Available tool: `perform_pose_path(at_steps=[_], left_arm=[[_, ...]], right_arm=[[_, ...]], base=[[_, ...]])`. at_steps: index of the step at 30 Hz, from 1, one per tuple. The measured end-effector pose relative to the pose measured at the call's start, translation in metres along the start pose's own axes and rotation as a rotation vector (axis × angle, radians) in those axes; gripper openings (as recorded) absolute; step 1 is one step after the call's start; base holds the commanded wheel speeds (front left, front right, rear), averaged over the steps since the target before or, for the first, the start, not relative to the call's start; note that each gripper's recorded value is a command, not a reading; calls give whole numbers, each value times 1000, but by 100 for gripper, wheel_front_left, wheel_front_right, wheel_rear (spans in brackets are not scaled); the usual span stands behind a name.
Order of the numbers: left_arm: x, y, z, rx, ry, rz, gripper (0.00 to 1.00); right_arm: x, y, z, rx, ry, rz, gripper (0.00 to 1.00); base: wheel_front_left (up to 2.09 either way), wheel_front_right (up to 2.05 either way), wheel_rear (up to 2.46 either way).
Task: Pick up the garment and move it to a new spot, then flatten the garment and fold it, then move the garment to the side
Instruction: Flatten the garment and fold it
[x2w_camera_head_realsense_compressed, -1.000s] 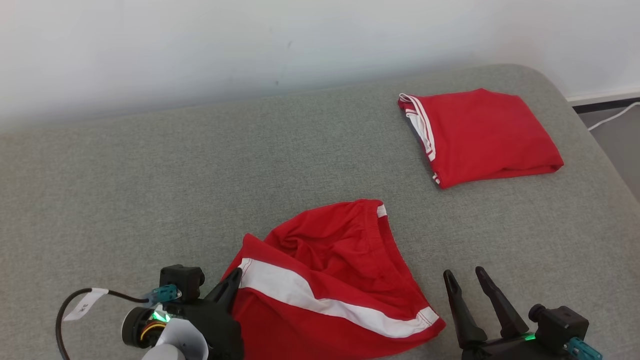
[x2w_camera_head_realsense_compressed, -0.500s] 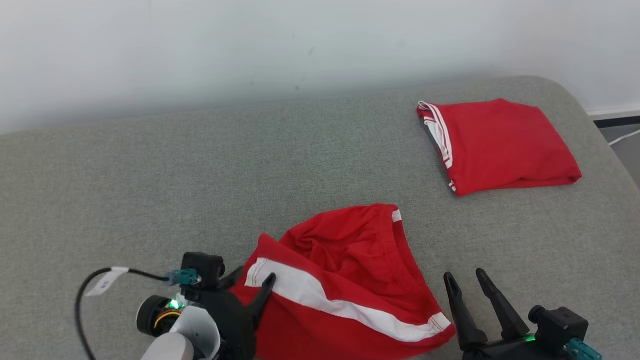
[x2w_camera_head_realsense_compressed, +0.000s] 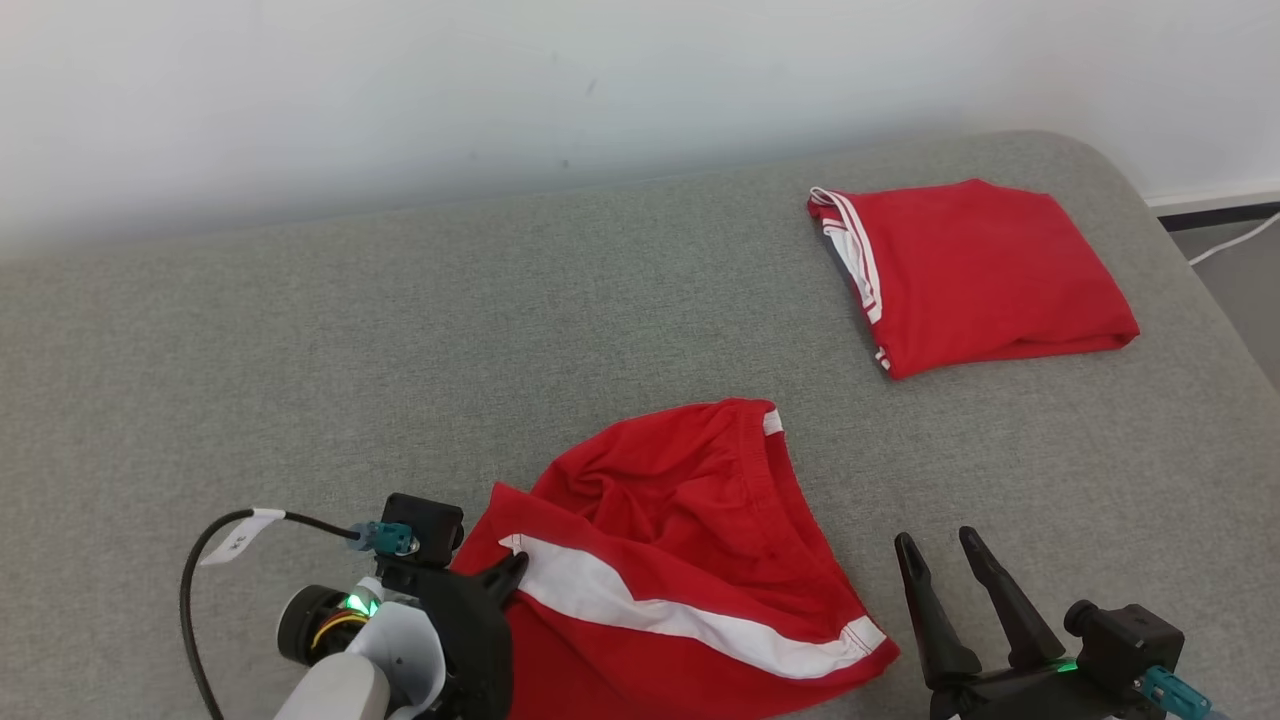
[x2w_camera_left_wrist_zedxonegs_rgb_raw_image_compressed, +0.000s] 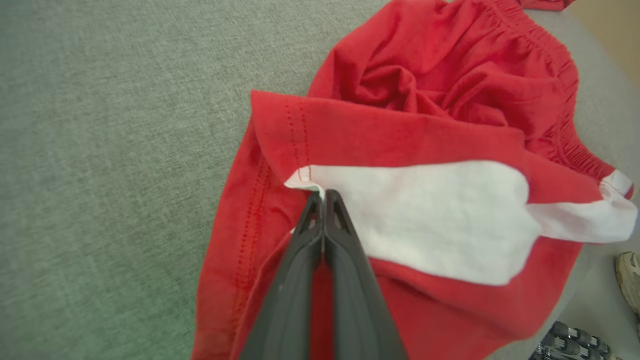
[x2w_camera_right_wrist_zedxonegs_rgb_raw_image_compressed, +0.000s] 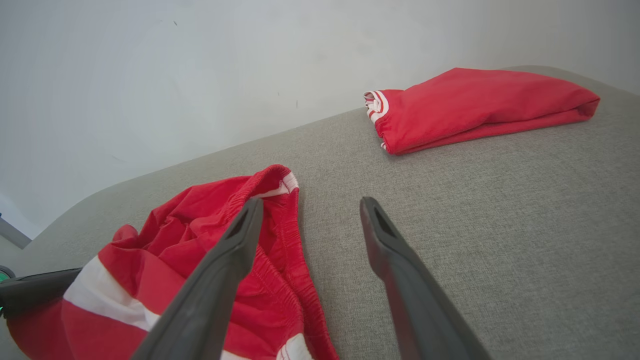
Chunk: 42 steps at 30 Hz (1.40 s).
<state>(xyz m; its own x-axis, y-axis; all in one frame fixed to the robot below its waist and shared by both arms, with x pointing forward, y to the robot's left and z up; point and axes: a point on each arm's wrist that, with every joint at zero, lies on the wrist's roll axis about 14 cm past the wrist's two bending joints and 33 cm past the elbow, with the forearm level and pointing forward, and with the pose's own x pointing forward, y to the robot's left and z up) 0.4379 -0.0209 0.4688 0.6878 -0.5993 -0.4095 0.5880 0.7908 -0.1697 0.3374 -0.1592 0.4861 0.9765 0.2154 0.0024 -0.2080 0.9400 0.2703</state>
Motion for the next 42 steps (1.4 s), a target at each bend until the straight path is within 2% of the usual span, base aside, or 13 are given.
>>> perform_pose_path(at_steps=[4,9,18,23,27,37,42], left_arm=[[-4,12,10,11,-62,36,0],[-20,35,51,28,-240,115,0],[-81,76,106,47,-493,264,0],[-111,79,90,-12,-527,299,0],[-137,65,37,-126,-465,322,0],[-156,52,-27,-312,-392,378,0],[-159,58,-53,-323,-343,432,0]], right_arm=[[4,2,3,-2,-10,6,100],[11,10,6,-9,-21,39,100],[25,31,6,-18,-25,116,100],[25,38,2,-14,-16,135,100],[23,43,-6,-2,8,148,100],[28,48,-13,-10,33,171,100],[27,43,-12,-15,34,158,100]], base=[[0,0,0],[0,0,0],[0,0,0],[0,0,0],[0,0,0],[0,0,0],[0,0,0]])
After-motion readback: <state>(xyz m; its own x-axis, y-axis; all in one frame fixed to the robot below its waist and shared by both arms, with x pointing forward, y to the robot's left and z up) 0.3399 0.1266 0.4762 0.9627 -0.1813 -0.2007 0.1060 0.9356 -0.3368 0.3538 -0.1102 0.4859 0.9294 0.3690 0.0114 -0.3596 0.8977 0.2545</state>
